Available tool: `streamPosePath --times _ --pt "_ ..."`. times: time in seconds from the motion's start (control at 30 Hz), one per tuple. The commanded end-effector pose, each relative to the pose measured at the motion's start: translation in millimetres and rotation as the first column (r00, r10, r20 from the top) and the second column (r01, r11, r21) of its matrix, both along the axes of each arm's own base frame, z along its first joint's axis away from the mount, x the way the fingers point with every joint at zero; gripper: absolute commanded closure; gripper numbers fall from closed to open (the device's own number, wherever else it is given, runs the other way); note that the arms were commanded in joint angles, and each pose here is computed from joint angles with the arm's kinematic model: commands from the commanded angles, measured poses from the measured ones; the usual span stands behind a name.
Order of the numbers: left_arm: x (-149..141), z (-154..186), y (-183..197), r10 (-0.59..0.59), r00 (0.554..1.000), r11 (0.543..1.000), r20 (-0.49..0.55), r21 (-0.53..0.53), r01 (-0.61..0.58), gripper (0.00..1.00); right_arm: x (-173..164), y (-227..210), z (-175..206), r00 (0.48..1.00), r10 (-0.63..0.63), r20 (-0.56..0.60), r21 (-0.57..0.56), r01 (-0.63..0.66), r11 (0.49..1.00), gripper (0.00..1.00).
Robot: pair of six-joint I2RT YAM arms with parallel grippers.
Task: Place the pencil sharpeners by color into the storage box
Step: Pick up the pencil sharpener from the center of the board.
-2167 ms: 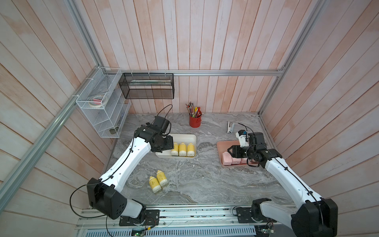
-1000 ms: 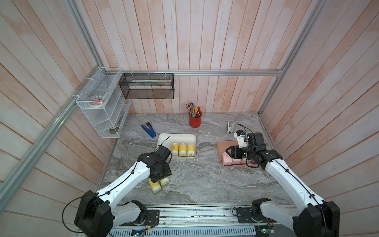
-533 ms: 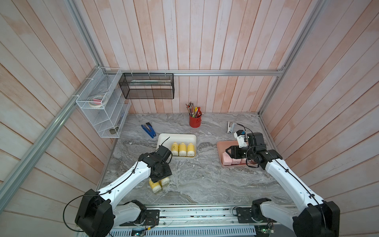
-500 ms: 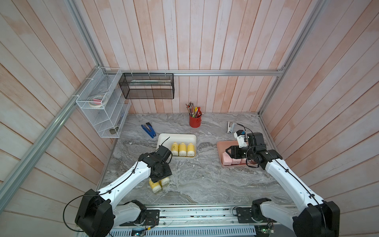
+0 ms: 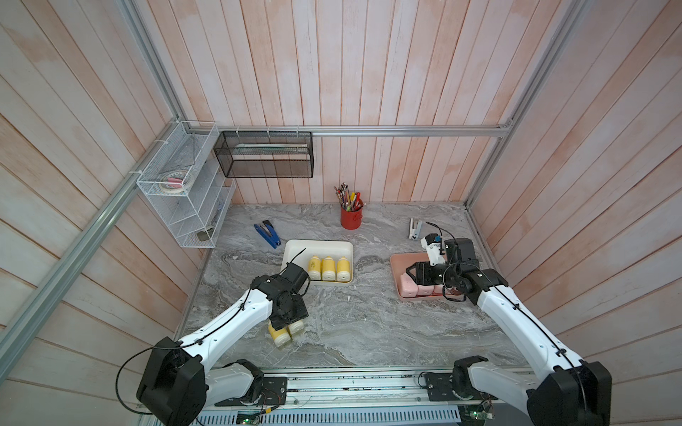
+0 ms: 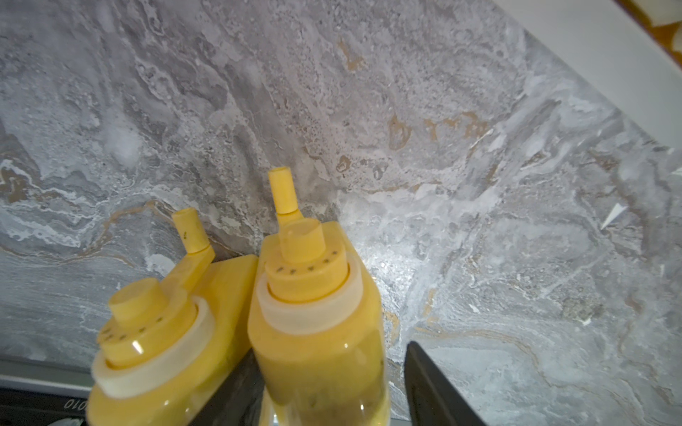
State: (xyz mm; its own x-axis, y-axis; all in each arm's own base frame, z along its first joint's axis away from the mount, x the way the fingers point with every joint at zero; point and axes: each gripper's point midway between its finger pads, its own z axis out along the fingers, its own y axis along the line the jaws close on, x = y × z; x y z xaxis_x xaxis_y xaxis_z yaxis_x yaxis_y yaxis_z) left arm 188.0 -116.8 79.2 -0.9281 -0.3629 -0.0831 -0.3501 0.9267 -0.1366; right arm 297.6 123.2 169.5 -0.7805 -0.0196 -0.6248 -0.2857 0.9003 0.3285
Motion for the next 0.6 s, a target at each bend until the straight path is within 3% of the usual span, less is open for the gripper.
streamPosePath --times 0.0,0.57 --pt "-5.4 -4.5 8.2 0.017 1.000 0.999 -0.017 0.030 -0.016 0.39 -3.3 4.4 1.8 1.000 0.021 0.007 0.012 -0.021 1.000 0.40" --pt "-10.2 -7.5 12.2 0.026 0.999 0.999 -0.022 0.038 -0.025 0.40 -3.3 3.7 1.7 1.000 0.019 0.007 0.009 -0.019 1.000 0.40"
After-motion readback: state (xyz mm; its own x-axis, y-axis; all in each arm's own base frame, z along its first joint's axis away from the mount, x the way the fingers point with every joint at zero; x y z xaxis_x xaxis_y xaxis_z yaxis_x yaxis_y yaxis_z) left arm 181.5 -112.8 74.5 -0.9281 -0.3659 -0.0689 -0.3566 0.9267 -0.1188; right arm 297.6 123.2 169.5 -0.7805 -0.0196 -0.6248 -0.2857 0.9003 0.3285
